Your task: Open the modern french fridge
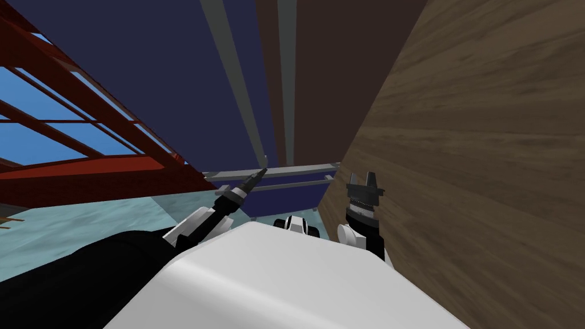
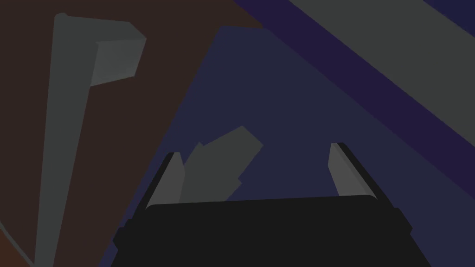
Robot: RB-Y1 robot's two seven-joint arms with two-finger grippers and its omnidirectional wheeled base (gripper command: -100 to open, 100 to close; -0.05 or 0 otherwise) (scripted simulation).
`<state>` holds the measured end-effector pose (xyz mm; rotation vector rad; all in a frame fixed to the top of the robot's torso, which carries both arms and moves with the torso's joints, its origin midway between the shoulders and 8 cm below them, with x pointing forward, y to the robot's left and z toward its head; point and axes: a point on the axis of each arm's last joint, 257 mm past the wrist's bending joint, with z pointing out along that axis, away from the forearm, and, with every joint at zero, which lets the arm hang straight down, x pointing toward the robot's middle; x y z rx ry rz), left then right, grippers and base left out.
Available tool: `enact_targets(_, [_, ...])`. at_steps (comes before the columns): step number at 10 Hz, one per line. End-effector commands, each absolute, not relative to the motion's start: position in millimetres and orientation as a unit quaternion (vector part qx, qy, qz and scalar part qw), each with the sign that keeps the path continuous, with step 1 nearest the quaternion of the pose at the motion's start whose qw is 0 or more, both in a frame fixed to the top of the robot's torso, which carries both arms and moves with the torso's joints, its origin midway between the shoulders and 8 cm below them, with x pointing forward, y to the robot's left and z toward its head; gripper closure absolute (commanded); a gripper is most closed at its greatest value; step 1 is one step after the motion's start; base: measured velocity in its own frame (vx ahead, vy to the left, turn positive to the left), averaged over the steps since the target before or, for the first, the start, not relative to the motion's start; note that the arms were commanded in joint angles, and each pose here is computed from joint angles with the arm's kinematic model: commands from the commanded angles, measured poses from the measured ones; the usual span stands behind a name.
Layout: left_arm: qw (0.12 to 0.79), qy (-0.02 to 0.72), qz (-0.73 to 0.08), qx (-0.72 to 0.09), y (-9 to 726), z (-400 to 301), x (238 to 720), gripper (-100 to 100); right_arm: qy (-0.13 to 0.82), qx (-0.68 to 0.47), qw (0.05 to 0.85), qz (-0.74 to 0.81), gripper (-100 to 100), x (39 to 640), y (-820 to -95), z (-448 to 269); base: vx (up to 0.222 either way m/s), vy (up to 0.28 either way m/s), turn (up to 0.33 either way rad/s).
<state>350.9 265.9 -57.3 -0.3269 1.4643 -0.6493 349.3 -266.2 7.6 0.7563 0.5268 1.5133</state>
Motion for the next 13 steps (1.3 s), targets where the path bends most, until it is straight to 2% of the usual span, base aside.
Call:
enact_targets(1, [0.690,0.648,-0.294,-0.130,254.1,-39.0,346.6,-100,0.230,0.331,0.633,0.661,0,349.3,-266.2,7.6,0.021,-0.006,-0.016])
enact_targets(4, [0.690,0.649,-0.292,-0.132,258.5,-37.4,349.6,-100,0.230,0.331,0.633,0.661,0,349.3,-266.2,7.6,0.039,-0.016,-0.012])
enact_targets(5, [0.690,0.649,-0.292,-0.133,259.3,-37.1,349.9,100,0.230,0.331,0.633,0.661,0,349.3,-266.2,7.6,0.005,-0.004,-0.005])
enact_targets(9, [0.674,0.653,-0.330,-0.095,231.5,-33.2,344.6,100,0.230,0.330,0.633,0.662,0,349.4,-266.2,7.7,-0.146,0.112,-0.129])
enact_targets(13, [0.655,0.658,-0.366,-0.060,206.6,-31.8,337.0,100,0.230,0.330,0.633,0.662,0,349.4,-266.2,7.7,-0.218,0.130,-0.121])
